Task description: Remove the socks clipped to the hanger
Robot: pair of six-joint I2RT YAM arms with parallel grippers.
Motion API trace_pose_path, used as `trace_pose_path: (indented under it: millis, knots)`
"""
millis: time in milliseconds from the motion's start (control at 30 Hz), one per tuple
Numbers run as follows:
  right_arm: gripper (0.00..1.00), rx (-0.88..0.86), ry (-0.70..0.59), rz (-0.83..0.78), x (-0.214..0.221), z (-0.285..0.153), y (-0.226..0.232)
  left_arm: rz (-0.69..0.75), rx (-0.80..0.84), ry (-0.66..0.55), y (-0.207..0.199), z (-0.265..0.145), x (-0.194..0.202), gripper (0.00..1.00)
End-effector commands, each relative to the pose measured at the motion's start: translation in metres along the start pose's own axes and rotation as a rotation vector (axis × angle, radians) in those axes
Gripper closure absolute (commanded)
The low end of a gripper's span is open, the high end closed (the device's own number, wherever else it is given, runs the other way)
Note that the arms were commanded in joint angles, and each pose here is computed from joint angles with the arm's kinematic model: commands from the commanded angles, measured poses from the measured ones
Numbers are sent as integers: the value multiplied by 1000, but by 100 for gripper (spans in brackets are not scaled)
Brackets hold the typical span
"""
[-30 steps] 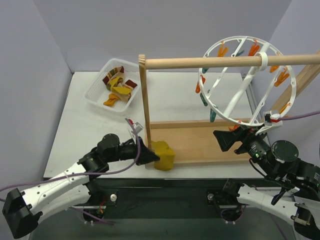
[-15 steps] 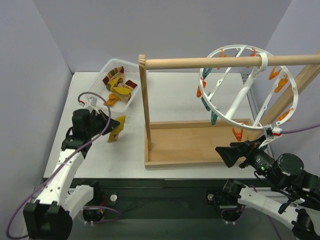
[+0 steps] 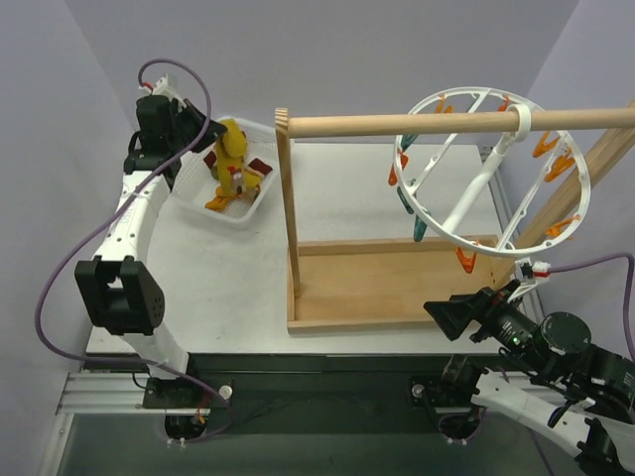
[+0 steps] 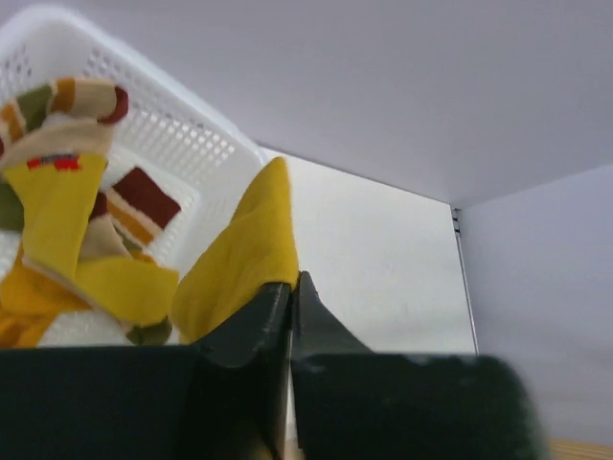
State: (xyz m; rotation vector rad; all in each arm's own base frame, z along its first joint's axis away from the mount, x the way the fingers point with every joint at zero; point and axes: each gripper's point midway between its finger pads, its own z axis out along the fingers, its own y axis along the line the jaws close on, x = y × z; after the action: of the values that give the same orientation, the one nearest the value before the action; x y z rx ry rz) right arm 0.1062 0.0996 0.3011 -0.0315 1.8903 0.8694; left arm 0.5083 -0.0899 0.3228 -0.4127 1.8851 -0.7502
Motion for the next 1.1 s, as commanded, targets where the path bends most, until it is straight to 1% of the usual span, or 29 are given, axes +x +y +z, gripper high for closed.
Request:
trace_pose_path:
  millis: [0, 67, 100, 133, 167, 200, 233, 267, 300, 333, 367, 400, 467, 533, 567, 600, 667, 800, 867, 900, 933, 967, 1000, 1033, 1067]
  knots:
    - [9, -14, -7, 47, 4, 1, 1, -30, -30, 20, 1, 28, -19, 68]
    - [9, -17, -6, 62, 8, 2, -1, -48, -73, 52, 6, 30, -15, 49]
    - [9, -16, -3, 65, 9, 2, -2, -50, -97, 62, 11, 30, -10, 27]
    - [9, -19, -4, 74, 10, 2, -2, -50, -130, 82, 23, 31, 4, 9]
    - [9, -15, -2, 79, 15, 3, -5, -35, -154, 82, 30, 29, 13, 3]
    - [9, -8, 0, 86, 18, 4, -7, -13, -125, 30, 16, 17, 5, 3]
    - [8, -6, 3, 96, 21, 6, -9, -22, -160, 64, 35, 15, 30, 2]
    - [9, -1, 17, 97, 29, 9, -12, -17, -127, 32, 22, 0, 25, 2]
    - [9, 1, 25, 104, 33, 12, -14, -16, -104, 22, 17, -5, 28, 3]
    - [9, 3, 26, 112, 36, 15, -14, -28, -121, 58, 28, -10, 49, 3]
    - [9, -4, 23, 126, 37, 16, -14, -9, -78, 35, 13, -26, 46, 3]
    - [8, 5, 38, 125, 46, 22, -17, 11, -38, 39, 2, -30, 54, 3]
    - [8, -15, 27, 147, 49, 28, -14, 53, 6, 62, -12, -48, 72, 3]
    - [8, -9, 18, 161, 54, 37, -17, 87, 68, 113, -32, -61, 94, 3]
    - [8, -4, 15, 176, 56, 39, -18, 91, 92, 138, -34, -73, 110, 3]
    - [8, 8, 22, 176, 61, 44, -21, 96, 131, 143, -42, -79, 116, 3]
    - [8, 1, 10, 193, 62, 49, -19, 88, 219, 215, -48, -101, 155, 3]
    - [8, 4, -15, 222, 68, 66, -22, 78, 406, 239, -65, -133, 197, 2]
    - [8, 30, -51, 243, 68, 71, -29, 79, 536, 265, -86, -158, 218, 3]
    - [8, 28, -79, 278, 65, 74, -29, 68, 550, 307, -78, -164, 242, 3]
    - [7, 48, -87, 288, 73, 80, -37, 48, 589, 306, -84, -179, 249, 3]
    - [6, 72, -112, 308, 73, 83, -44, 53, 682, 307, -101, -195, 260, 3]
    - [3, 73, -132, 337, 74, 87, -46, 37, 680, 339, -88, -200, 283, 2]
    - [2, 85, -132, 345, 83, 92, -52, 9, 719, 334, -94, -213, 286, 3]
    - [2, 93, -135, 355, 87, 95, -56, -1, 800, 340, -106, -230, 295, 3]
